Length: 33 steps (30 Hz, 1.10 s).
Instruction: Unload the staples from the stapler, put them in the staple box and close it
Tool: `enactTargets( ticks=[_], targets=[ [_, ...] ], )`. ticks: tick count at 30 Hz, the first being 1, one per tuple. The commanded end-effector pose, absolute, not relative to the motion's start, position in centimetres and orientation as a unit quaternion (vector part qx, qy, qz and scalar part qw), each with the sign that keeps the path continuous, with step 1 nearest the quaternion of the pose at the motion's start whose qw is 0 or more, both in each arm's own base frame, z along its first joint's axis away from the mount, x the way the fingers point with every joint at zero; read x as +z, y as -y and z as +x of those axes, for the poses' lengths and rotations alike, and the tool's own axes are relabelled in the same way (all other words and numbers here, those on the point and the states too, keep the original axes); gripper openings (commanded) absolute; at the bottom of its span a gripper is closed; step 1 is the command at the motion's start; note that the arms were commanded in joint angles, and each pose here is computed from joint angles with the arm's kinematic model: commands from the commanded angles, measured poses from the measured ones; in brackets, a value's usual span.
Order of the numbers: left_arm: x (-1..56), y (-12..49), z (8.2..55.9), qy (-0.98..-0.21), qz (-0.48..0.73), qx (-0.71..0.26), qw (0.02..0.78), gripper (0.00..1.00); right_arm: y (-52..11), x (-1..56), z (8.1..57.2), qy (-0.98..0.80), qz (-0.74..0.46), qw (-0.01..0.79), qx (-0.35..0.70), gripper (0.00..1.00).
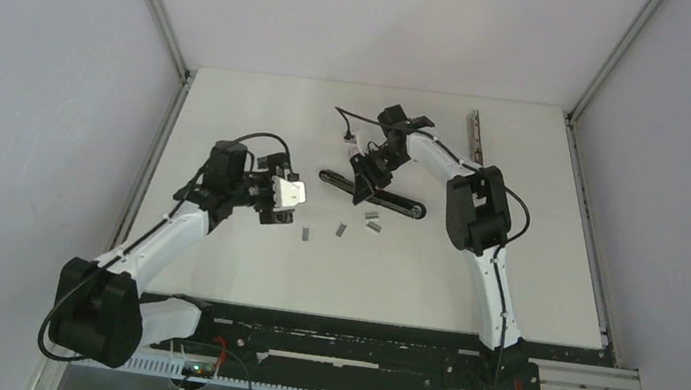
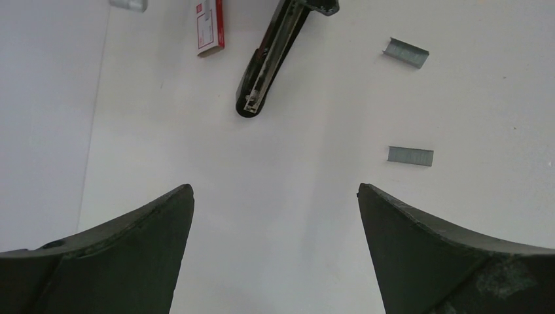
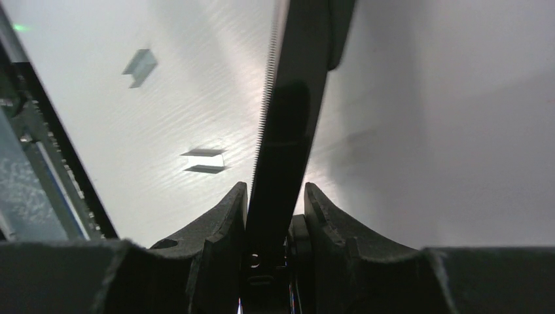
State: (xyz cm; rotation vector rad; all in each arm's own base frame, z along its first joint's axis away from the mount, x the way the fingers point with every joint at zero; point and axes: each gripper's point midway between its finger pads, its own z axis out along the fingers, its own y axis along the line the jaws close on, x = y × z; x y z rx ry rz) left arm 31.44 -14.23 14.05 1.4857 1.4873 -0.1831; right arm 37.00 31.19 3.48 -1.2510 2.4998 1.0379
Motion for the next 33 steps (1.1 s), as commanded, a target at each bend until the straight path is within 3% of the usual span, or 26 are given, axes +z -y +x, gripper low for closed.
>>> enactTargets(
  ticks=[1, 25, 33],
  targets=[
    [16.9, 16.4, 32.9, -0.556, 0.652, -0.055, 0.512, 1.0, -32.7, 9.9, 37.0, -0.802, -0.414, 0.107, 0.418, 0.0],
    [15.5, 20.2, 32.4, -0.514, 0.715, -0.053, 0.472, 0.98, -35.5, 17.2, 27.8, -0.707, -0.434, 0.02, 0.558, 0.0],
    [14.3, 20.3, 32.1, -0.515, 0.727, -0.05, 0.451, 0.92, -35.8, 19.5, 25.8, -0.68, -0.44, 0.011, 0.586, 0.0]
  ],
)
